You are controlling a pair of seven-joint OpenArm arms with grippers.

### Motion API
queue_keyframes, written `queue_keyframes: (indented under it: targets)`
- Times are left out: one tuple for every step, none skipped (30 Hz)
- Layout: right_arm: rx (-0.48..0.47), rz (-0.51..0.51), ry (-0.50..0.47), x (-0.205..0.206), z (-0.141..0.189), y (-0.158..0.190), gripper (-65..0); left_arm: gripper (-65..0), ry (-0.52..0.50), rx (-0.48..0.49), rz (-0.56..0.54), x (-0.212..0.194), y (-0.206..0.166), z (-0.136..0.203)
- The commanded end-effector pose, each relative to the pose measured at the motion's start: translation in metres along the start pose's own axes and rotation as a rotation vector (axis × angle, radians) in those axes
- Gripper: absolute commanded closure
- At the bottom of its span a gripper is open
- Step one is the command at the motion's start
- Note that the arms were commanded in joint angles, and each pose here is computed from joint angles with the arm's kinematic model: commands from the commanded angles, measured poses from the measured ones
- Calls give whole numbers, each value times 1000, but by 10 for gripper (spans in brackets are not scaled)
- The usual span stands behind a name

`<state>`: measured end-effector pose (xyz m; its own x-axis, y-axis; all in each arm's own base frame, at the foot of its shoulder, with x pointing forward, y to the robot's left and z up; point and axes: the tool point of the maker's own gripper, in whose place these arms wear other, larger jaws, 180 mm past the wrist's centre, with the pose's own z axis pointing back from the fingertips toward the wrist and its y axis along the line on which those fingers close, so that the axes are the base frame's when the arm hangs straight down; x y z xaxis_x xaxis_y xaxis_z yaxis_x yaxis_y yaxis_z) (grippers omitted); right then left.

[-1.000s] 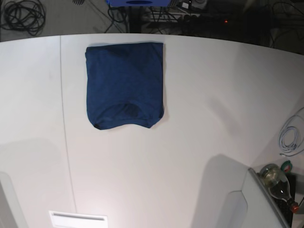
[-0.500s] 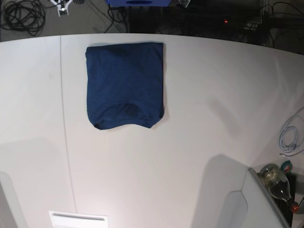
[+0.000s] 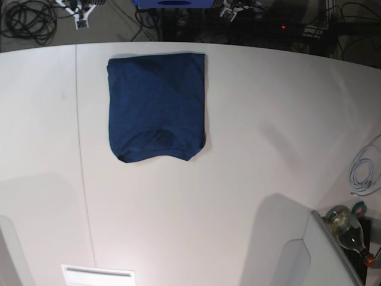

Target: Layout the t-shirt on the table in an organized manner, then fold the t-shirt properly

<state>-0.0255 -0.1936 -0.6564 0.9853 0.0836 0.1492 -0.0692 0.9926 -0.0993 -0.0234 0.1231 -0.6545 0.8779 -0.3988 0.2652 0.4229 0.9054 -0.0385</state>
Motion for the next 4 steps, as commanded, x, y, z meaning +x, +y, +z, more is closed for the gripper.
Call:
queue_keyframes:
  targets:
    - [-3,-1,-21,7,-1,-1,-21,0,2,-7,-4,-4,-2,1]
    - [-1,-2,-21,7,-1,0,-21,0,2,-7,-4,-4,-2,1]
    - [1,-2,-24,8,-1,1,-21,0,2,-5,-3,-4,-1,2]
    - [12,-6,-26,10,-1,9,-21,0,5,2,-3,-6,4,2]
